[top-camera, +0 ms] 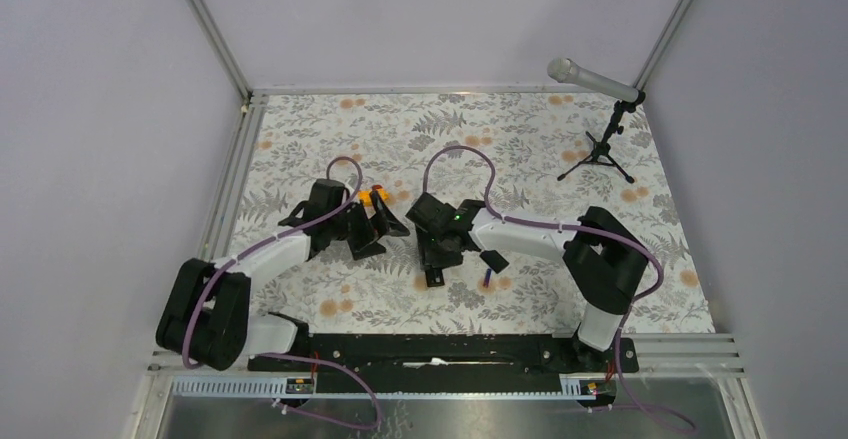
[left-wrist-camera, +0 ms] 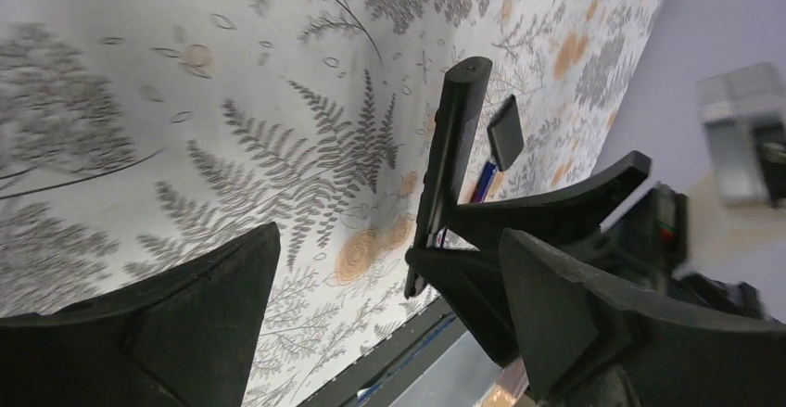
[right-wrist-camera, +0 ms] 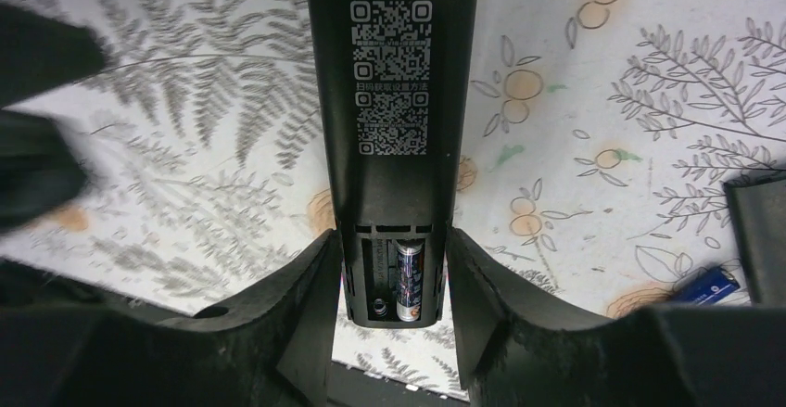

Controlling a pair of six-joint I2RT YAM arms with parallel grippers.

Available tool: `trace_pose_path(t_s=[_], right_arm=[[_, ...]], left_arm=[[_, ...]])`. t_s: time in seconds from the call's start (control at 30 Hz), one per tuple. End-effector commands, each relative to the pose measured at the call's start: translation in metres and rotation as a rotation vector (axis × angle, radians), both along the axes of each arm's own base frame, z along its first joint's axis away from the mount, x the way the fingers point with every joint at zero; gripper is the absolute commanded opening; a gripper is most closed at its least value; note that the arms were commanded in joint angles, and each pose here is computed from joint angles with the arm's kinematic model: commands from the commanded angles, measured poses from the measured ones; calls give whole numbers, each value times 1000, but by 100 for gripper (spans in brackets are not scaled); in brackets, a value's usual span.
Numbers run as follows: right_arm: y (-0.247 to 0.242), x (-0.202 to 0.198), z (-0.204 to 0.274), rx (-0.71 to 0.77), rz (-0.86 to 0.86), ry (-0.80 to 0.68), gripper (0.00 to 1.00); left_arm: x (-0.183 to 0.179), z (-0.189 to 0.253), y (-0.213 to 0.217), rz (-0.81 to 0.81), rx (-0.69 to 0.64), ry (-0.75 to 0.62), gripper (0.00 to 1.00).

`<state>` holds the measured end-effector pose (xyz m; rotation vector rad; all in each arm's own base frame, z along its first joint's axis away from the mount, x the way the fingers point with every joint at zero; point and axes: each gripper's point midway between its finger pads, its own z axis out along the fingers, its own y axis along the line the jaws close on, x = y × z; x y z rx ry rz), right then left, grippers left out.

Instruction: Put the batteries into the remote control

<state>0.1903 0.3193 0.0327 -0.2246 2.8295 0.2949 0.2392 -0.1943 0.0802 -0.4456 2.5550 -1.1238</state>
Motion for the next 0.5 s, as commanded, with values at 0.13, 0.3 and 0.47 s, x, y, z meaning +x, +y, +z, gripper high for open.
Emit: trace_pose_path(t_s=[0.13,0.3,0.47], right_arm=[[27,4,40,236,59,-18,35],[36,5,48,314,70,19,36],[42,5,57,371,86,54,36]], left_arm=[[18,17,-57,-113,-118,-54,89],[18,20,-76,-137,-183,-61,65],[17,21,-79,-156,-210,-75,43]])
